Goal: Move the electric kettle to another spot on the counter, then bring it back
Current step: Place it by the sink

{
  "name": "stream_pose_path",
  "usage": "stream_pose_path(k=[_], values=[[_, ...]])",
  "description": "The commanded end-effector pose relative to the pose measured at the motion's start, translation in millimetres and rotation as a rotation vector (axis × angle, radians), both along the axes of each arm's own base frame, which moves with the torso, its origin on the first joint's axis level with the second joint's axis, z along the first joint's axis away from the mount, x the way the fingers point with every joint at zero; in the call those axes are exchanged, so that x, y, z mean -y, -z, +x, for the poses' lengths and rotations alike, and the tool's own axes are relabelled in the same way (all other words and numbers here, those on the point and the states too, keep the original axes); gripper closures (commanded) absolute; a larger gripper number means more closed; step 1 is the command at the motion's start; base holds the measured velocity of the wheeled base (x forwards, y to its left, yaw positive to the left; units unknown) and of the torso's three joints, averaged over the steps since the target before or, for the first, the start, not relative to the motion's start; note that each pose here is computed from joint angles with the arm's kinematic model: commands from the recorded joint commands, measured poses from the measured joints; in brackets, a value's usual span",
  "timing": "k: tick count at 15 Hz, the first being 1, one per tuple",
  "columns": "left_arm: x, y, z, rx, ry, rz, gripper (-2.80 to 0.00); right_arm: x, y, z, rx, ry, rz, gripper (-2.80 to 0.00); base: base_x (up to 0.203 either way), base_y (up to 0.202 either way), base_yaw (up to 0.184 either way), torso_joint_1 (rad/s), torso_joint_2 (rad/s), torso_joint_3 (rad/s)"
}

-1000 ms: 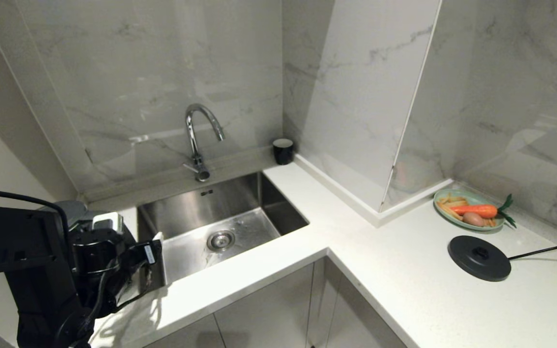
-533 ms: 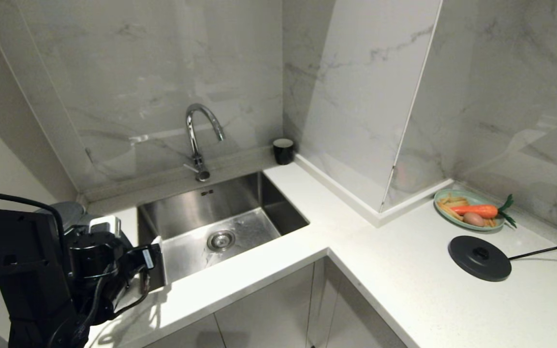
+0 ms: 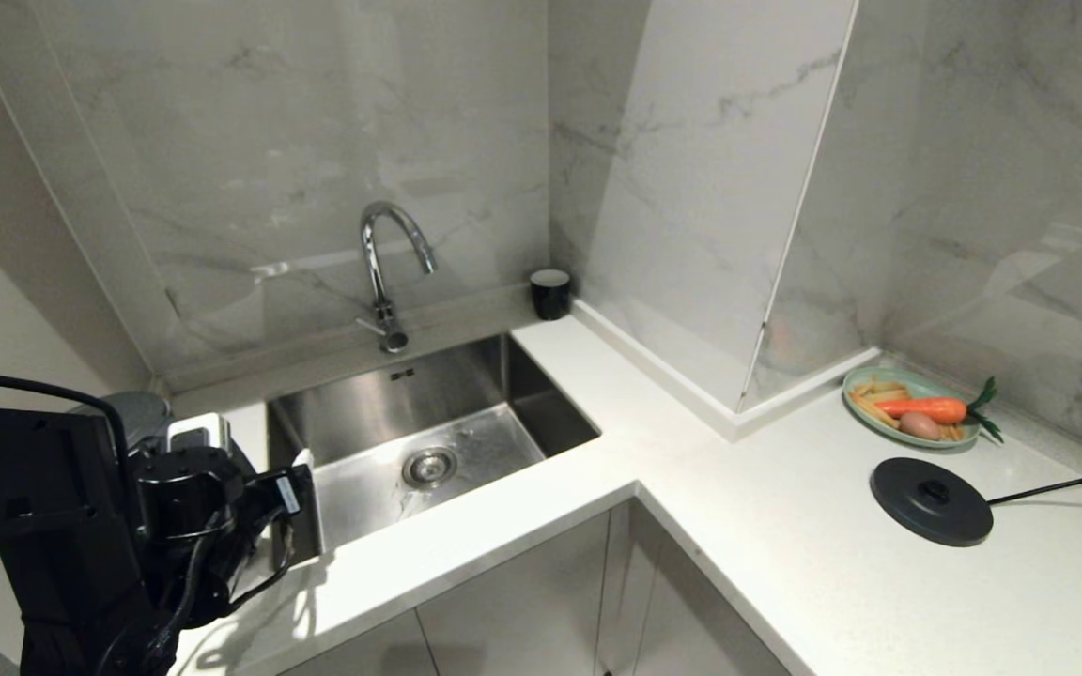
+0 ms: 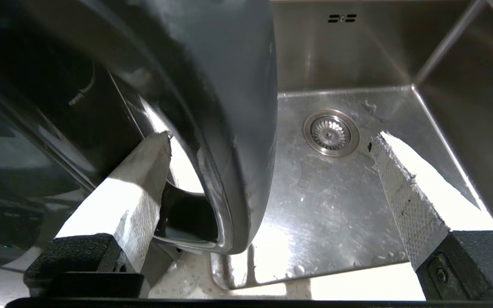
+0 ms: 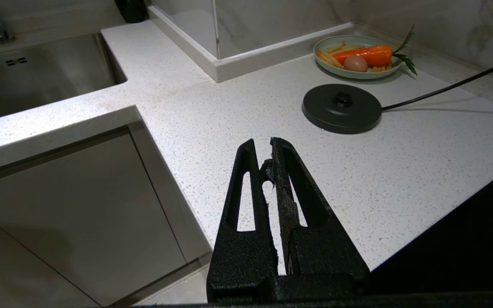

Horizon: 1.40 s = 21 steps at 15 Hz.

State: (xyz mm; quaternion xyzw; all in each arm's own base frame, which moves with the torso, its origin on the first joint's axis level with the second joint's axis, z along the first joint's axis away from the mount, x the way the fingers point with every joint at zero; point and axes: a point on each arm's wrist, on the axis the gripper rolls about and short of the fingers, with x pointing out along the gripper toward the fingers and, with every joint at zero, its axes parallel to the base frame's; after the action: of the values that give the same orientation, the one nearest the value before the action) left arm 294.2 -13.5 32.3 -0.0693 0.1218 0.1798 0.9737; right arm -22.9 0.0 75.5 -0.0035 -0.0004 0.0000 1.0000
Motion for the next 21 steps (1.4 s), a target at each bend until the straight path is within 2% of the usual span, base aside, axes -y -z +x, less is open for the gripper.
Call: stream_pose_path(k=[1,5,8,11,14,17,18,20,21], values=[[-10,9,0,-0.026,-0.04,-0.008,-2.8,0,0,0,-0.001,0.0,-0.001,0.0,0.0,0.0,0.0,0.0,0.0,0.0],[-21,1,4,0.01,-0.048,-0.021,-2.8,0,0,0,-0.001,0.0,-0.001,0.0,0.0,0.0,0.0,0.0,0.0,0.0],[-12,1,-10,-0.027,-0.021,-0.011,-2.8,0,0,0,-0.001,0.0,-0.001,0.0,0.0,0.0,0.0,0.0,0.0,0.0],[-21,20,-1,-0.078,-0.045,0.005,-2.8,0,0,0,-0.001,0.0,-0.001,0.0,0.0,0.0,0.0,0.0,0.0,0.0],[-16,2,-7,-0.033,-0.028,0.018,-2.8,0,0,0,-0.001,0.0,-0.001,0.0,0.0,0.0,0.0,0.0,0.0,0.0],[-21,22,0,-0.084,-0.058,0.022,-2.8,0,0,0,-0.001,0.0,0.001,0.0,0.0,0.0,0.0,0.0,0.0,0.0],[-20,18,1,-0.07,-0.062,0.027,-2.8,0,0,0,-0.001,0.0,-0.001,0.0,0.0,0.0,0.0,0.0,0.0,0.0],[-19,-9,-3,0.015,-0.077,0.032,-2.8,0,0,0,-0.001,0.0,0.001,0.0,0.0,0.0,0.0,0.0,0.0,0.0],[-20,-14,-7,0.026,-0.083,0.034,-2.8,0,0,0,-0.001,0.0,0.0,0.0,0.0,0.0,0.0,0.0,0.0,0.0]])
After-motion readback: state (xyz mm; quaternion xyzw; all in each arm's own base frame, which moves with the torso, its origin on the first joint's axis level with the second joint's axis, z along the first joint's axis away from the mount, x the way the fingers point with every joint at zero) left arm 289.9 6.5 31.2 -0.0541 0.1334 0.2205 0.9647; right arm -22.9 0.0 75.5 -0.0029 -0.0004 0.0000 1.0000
